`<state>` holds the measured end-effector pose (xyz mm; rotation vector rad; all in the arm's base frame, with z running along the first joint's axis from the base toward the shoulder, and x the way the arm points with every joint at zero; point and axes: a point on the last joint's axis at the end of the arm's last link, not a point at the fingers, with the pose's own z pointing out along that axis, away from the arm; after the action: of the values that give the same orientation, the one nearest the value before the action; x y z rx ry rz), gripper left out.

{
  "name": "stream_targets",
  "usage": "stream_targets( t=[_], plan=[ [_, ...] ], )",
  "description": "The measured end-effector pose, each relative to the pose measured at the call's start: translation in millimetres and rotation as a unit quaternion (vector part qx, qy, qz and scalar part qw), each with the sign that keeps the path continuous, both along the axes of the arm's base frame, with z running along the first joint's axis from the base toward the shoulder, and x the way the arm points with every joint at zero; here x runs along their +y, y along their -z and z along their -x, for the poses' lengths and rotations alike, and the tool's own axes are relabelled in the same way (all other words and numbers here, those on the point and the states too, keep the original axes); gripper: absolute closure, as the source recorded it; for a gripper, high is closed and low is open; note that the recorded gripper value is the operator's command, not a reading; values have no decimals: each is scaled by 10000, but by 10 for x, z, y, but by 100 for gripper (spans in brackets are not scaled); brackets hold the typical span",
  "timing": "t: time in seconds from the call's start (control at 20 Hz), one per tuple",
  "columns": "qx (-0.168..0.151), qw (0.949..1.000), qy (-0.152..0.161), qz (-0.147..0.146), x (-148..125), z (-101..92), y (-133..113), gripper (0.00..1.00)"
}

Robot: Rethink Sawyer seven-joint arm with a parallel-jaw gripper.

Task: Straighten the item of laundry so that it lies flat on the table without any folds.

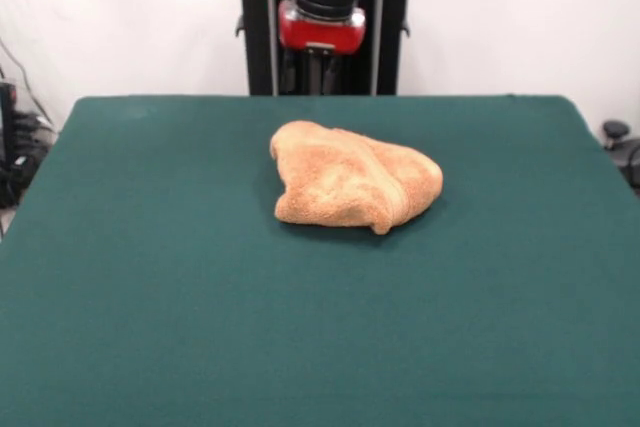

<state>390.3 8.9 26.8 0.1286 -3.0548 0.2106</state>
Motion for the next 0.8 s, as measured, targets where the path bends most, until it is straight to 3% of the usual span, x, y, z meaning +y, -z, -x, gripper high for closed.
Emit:
stream_targets(
  t=[0.45,0.8],
  plan=[
    [269,9994,220,-44,105,67,206,0],
    [739,9959,529,16,14,-83,350,0]
  ],
)
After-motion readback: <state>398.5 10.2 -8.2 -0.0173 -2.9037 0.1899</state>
